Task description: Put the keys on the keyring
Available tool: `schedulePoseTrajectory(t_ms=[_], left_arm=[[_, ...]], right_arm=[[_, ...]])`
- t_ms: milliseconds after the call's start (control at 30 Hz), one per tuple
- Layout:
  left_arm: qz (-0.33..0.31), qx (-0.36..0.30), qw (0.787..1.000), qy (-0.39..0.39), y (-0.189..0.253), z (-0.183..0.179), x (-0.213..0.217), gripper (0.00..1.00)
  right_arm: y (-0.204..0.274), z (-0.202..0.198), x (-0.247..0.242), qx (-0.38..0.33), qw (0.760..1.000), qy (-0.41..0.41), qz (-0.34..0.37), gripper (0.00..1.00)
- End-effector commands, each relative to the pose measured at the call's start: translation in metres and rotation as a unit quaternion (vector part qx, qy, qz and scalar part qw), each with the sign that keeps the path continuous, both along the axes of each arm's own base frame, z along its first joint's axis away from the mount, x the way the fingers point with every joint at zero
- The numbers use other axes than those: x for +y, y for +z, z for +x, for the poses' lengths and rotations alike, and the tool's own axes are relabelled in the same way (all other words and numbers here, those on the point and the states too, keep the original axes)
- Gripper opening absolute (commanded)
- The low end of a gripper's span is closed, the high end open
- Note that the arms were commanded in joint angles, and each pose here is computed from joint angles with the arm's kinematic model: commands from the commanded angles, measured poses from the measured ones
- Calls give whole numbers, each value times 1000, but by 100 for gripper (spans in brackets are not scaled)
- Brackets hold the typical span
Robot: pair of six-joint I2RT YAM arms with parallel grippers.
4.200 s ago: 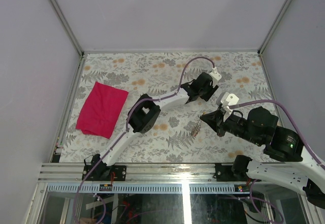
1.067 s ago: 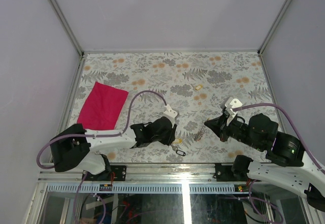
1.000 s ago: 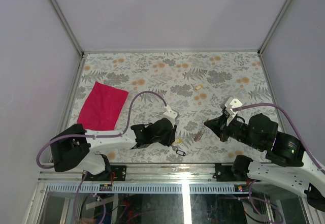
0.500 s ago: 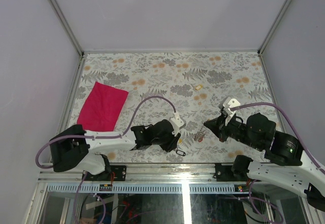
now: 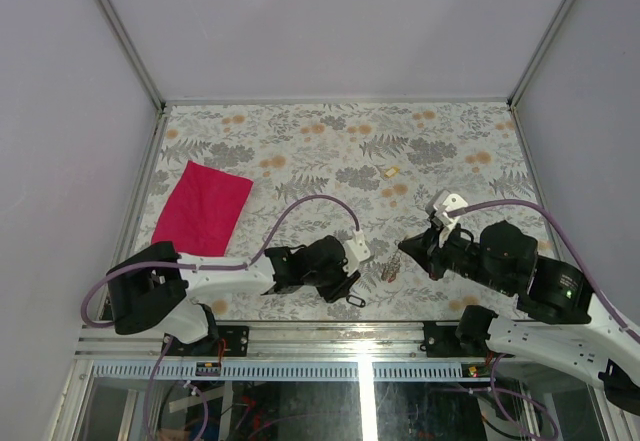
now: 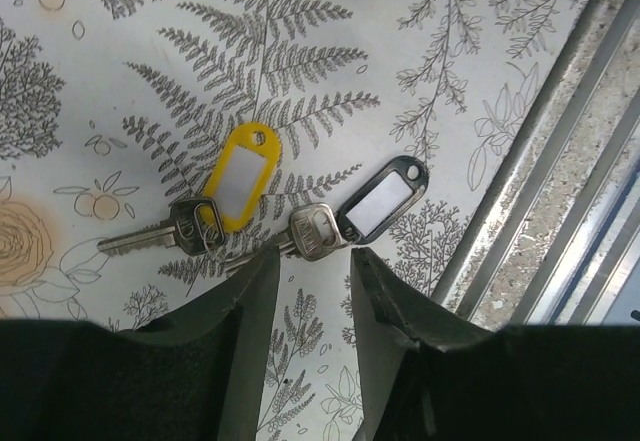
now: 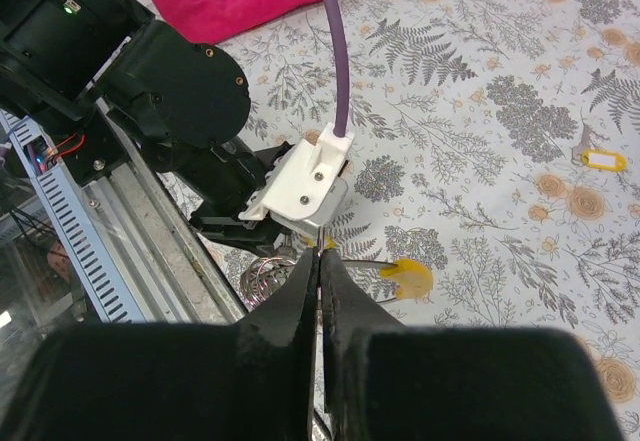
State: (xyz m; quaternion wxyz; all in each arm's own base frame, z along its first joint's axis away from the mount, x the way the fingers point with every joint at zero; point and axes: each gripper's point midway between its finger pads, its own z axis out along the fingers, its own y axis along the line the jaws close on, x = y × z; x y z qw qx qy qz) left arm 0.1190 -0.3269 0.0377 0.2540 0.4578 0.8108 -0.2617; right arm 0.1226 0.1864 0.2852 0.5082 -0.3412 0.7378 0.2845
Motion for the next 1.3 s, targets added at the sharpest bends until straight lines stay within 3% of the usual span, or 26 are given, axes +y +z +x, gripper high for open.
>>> schedulePoseTrajectory(t_ms=[0, 733, 1133, 1267], left_arm=[[-45, -31, 997, -52, 20, 3, -24, 36], [-20, -24, 995, -93, -5, 2, -27, 35], [-12, -16, 995, -96, -3, 1, -25, 1], [-19, -20, 996, -90, 6, 3, -27, 0]], right_arm=[[19, -1, 6, -8, 1000, 7, 26, 0], [22, -4, -13, -4, 999, -16, 31, 0], [22, -5, -14, -3, 999, -18, 34, 0], [22, -5, -15, -4, 999, -18, 35, 0]])
